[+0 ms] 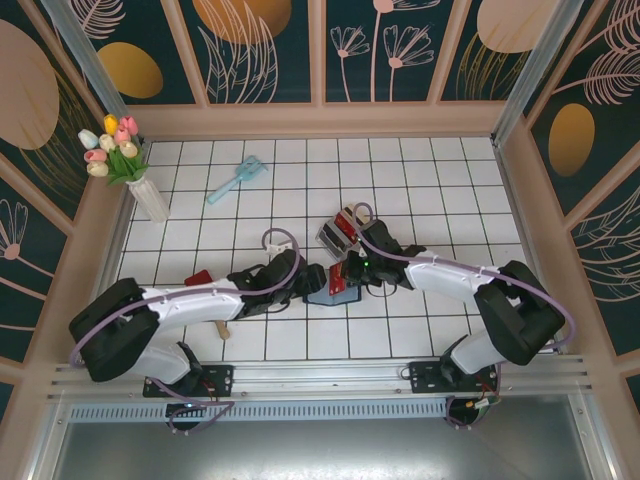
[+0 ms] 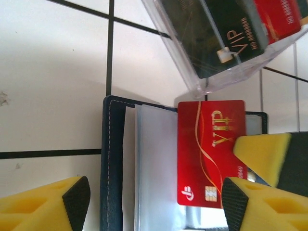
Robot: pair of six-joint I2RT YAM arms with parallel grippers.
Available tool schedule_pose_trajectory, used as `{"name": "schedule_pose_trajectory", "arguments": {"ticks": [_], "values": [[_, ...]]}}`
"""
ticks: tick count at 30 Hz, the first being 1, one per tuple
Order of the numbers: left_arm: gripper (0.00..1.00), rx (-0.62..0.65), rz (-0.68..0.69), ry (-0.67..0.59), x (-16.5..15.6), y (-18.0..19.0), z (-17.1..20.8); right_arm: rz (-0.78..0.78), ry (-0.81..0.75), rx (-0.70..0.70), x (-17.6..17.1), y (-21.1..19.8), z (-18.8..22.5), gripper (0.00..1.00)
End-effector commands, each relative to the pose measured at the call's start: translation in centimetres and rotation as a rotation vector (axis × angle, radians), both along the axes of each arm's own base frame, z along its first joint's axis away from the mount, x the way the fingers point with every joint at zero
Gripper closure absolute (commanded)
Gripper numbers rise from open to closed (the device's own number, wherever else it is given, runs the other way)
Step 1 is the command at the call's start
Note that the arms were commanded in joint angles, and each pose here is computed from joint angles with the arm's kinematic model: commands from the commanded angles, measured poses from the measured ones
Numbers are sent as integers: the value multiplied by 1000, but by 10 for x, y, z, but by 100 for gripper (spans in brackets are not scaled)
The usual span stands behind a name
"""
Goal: Put the credit cards into the card holder
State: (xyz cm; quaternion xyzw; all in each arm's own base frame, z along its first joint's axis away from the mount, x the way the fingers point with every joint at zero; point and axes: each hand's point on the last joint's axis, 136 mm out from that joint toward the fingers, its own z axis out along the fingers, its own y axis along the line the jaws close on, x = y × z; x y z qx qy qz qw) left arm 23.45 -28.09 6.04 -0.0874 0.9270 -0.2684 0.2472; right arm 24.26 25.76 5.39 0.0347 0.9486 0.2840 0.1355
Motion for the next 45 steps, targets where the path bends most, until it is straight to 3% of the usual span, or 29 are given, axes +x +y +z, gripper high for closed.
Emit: {"name": "schedule_pose_trajectory", "arguments": {"ticks": [1,7,11,28,36,45], "values": [[35,67,2,-2,9,2,-8,13,4,-65,-1,-6,-7,100],[67,149,33,30,11,15,-33,14,-30,-13,2,-2,10,100],[77,159,25,52,5,18,-44,3,-46,86,0,-2,24,100],[81,179,-7,89,-2,18,-59,15,-30,190,-14,2,9,100],[83,178,-24,102,-2,14,-62,4,33,140,-21,-1,-16,100],[85,182,-23,109,-4,15,-64,21,13,160,-18,5,-8,100]]}}
